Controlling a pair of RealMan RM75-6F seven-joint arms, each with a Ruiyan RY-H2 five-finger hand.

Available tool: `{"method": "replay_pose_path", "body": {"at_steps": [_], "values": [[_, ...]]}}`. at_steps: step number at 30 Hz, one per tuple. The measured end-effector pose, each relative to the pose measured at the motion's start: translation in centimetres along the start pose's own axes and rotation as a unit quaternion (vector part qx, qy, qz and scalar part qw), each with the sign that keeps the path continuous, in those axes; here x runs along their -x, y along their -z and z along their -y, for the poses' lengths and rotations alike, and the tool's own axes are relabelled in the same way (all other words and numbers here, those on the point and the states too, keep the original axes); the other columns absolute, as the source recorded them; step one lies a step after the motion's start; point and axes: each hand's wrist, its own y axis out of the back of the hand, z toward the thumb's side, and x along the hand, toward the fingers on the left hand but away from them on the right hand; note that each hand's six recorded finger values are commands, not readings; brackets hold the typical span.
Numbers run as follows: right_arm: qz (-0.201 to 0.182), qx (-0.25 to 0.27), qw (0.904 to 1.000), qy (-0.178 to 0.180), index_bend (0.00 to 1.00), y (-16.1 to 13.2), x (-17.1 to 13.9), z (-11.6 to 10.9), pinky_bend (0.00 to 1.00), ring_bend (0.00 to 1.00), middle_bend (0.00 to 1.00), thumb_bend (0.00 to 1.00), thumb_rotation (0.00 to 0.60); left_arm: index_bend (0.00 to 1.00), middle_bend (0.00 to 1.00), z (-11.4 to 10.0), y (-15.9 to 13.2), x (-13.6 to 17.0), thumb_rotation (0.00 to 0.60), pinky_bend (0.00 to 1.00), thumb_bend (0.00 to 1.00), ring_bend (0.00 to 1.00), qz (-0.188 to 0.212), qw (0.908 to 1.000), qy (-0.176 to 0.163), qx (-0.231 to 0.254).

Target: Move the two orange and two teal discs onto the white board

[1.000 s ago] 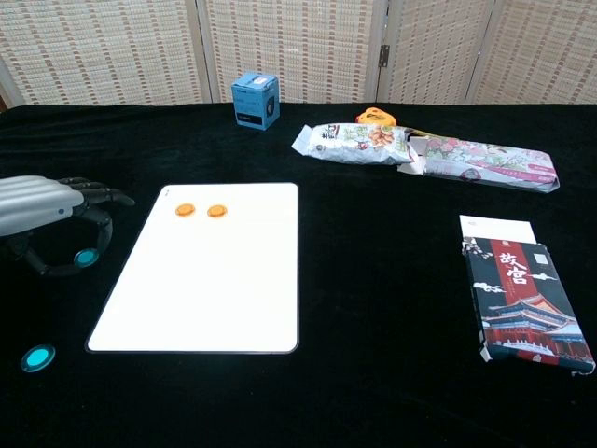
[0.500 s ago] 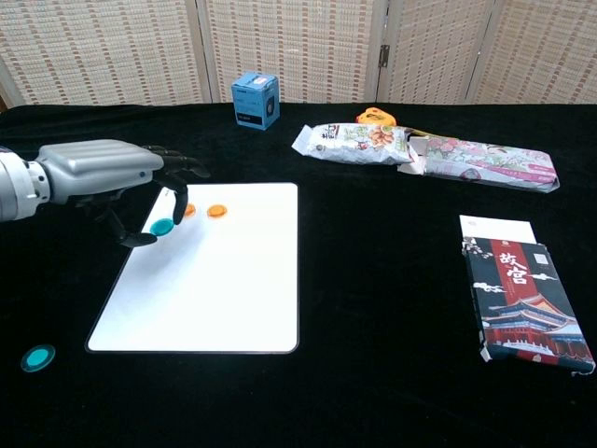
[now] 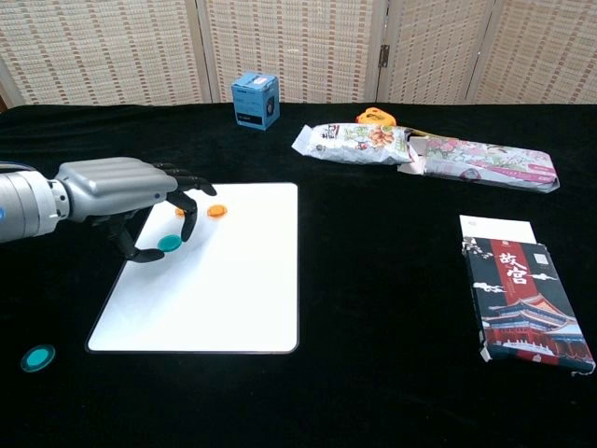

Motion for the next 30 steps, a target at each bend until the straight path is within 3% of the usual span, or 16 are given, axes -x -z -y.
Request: {"method": "replay_pose_path", "body": {"at_steps": [2, 5, 12, 21, 30], "values": [[-0.001, 0.0, 1.0, 0.001, 0.0, -0.1, 0.0, -0.1, 0.0, 0.0, 0.0, 0.48, 0.6, 0.23, 0.07, 0.2, 0.0, 0.3, 0.6, 0.0, 0.38, 0.0, -0.001, 1.0, 0.004, 0.0], [-0.002, 0.0, 1.0, 0.003, 0.0, -0.1, 0.0, -0.2, 0.0, 0.0, 0.0, 0.48, 0.6, 0.2, 0.07, 0.1, 0.0, 0.9, 0.6, 0.0, 0.36, 0.0, -0.001, 1.0, 0.002, 0.006], [-0.006, 0.001, 1.0, 0.003, 0.0, -0.3, 0.1, -0.2, 0.0, 0.0, 0.0, 0.47, 0.6, 0.38, 0.07, -0.1, 0.5, 3.0, 0.6, 0.0, 0.36, 0.0, 0.004, 0.9999, -0.01, 0.004], [-0.013, 0.001, 0.9999, 0.003, 0.0, -0.8, 0.3, -0.1, 0.0, 0.0, 0.0, 0.48, 0.6, 0.42, 0.07, 0.9, 0.7, 6.7, 0.6, 0.0, 0.36, 0.0, 0.029, 0.9995, -0.014, 0.003], [-0.022, 0.0, 0.9998, 0.003, 0.0, -1.4, 0.4, -0.2, 0.0, 0.0, 0.0, 0.47, 0.6, 0.42, 0.07, 3.6, 1.2, 10.8, 0.6, 0.0, 0.36, 0.0, 0.036, 0.9993, -0.009, -0.001]]}}
